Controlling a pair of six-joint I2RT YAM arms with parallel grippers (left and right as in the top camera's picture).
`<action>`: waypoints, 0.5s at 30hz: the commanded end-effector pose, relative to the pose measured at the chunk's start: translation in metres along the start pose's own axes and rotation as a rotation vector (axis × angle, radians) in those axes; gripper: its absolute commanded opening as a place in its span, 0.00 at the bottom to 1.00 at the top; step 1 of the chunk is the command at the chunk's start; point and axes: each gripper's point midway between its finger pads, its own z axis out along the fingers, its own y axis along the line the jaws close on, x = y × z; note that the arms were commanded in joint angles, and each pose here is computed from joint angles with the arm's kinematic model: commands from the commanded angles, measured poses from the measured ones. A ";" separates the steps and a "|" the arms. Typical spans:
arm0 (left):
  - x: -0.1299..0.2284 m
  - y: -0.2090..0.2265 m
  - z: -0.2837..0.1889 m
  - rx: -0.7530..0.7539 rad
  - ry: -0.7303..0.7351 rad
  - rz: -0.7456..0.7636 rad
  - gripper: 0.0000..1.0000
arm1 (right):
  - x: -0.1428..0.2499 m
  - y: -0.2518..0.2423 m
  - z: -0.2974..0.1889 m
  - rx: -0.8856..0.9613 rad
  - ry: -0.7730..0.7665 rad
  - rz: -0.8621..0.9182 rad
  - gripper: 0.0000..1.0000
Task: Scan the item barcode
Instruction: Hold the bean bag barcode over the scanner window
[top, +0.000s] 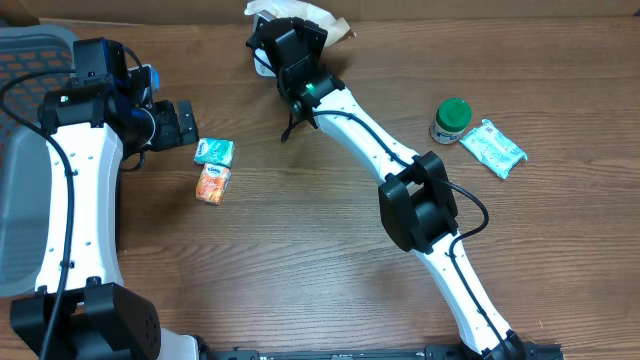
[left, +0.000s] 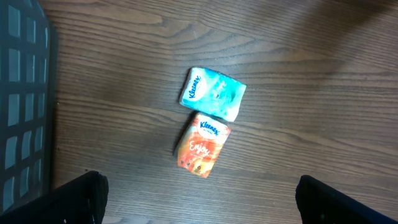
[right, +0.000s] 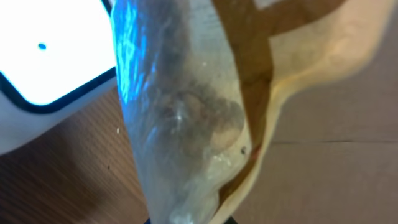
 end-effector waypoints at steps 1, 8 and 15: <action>0.000 0.002 0.003 -0.005 0.006 0.007 0.99 | -0.014 -0.008 -0.013 0.015 -0.030 0.018 0.04; 0.000 0.002 0.003 -0.005 0.006 0.007 1.00 | -0.019 -0.056 -0.054 -0.067 -0.070 0.228 0.04; 0.000 0.002 0.003 -0.005 0.006 0.007 0.99 | -0.004 -0.150 -0.151 -0.211 -0.129 0.587 0.04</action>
